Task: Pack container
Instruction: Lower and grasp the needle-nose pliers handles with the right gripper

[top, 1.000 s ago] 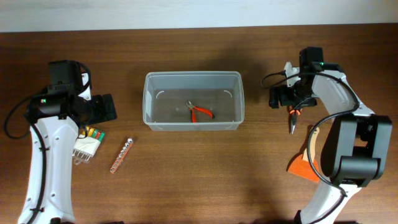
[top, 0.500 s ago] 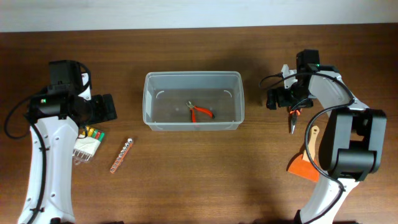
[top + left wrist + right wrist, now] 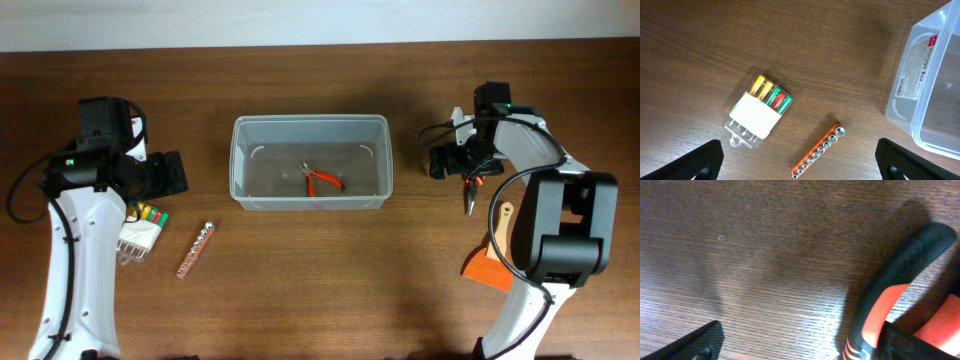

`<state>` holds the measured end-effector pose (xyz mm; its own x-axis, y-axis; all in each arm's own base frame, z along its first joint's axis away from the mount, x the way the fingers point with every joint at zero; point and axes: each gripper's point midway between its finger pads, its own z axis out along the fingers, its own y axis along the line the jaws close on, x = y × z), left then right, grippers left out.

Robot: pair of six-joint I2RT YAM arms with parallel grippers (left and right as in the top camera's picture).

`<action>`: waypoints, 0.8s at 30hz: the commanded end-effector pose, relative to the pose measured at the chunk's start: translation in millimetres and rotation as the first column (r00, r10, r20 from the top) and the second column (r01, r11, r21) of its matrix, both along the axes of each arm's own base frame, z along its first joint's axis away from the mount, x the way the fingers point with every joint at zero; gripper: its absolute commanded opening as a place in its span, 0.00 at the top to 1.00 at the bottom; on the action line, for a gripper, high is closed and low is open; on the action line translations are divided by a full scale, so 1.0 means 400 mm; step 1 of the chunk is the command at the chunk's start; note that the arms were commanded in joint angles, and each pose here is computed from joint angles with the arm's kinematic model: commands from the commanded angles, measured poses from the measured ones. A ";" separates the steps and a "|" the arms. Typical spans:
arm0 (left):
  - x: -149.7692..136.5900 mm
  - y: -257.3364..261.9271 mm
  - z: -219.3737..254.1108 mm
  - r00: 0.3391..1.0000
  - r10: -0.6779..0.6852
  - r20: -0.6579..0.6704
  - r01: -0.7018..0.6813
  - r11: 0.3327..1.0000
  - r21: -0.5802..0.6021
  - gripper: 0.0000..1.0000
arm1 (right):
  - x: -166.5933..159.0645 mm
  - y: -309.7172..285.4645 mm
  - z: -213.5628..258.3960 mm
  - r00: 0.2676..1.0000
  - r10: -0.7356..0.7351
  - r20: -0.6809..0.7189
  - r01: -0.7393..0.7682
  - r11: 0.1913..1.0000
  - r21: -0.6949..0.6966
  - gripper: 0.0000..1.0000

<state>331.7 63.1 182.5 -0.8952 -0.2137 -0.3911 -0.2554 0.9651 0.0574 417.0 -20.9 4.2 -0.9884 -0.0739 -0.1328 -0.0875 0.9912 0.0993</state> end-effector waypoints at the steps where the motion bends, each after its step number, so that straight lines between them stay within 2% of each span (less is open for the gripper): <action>1: -0.001 -0.005 -0.001 1.000 -0.019 -0.001 0.019 1.000 -0.007 0.01 | -0.025 0.002 -0.044 0.998 0.003 -0.057 -0.003 1.000 0.000 0.09; 3: -0.001 -0.005 -0.001 1.000 -0.019 -0.001 0.019 1.000 -0.007 0.01 | -0.025 0.002 -0.044 0.998 0.003 -0.058 -0.003 1.000 0.000 0.22; 4: -0.001 -0.005 -0.001 1.000 -0.019 -0.001 0.019 1.000 -0.008 0.01 | -0.026 0.002 -0.044 0.998 0.003 -0.059 -0.003 1.000 0.000 0.35; 8: -0.001 -0.006 -0.001 1.000 -0.020 -0.001 0.020 1.000 -0.008 0.01 | -0.027 0.002 -0.044 0.998 0.003 -0.061 -0.003 1.000 0.001 0.45; 11: -0.001 -0.006 -0.001 1.000 -0.019 -0.001 0.019 1.000 -0.008 0.01 | -0.029 0.003 -0.044 0.998 0.003 -0.064 -0.003 1.000 0.001 0.60; 14: -0.001 -0.006 -0.001 1.000 -0.020 -0.001 0.020 1.000 -0.008 0.01 | -0.031 0.003 -0.044 0.998 0.003 -0.068 -0.003 1.000 0.001 0.64; 17: -0.001 -0.006 -0.001 1.000 -0.019 0.000 0.019 1.000 -0.008 0.01 | -0.032 0.003 -0.044 0.998 0.002 -0.069 -0.002 1.000 0.002 0.75; 22: -0.001 -0.006 -0.001 1.000 -0.020 -0.001 0.020 1.000 -0.008 0.01 | -0.034 0.005 -0.044 0.997 0.003 -0.072 -0.002 1.000 0.005 0.76; 24: -0.001 -0.006 -0.001 1.000 -0.020 -0.001 0.020 1.000 -0.008 0.01 | -0.036 0.005 -0.044 0.997 0.003 -0.075 -0.003 1.000 0.006 0.79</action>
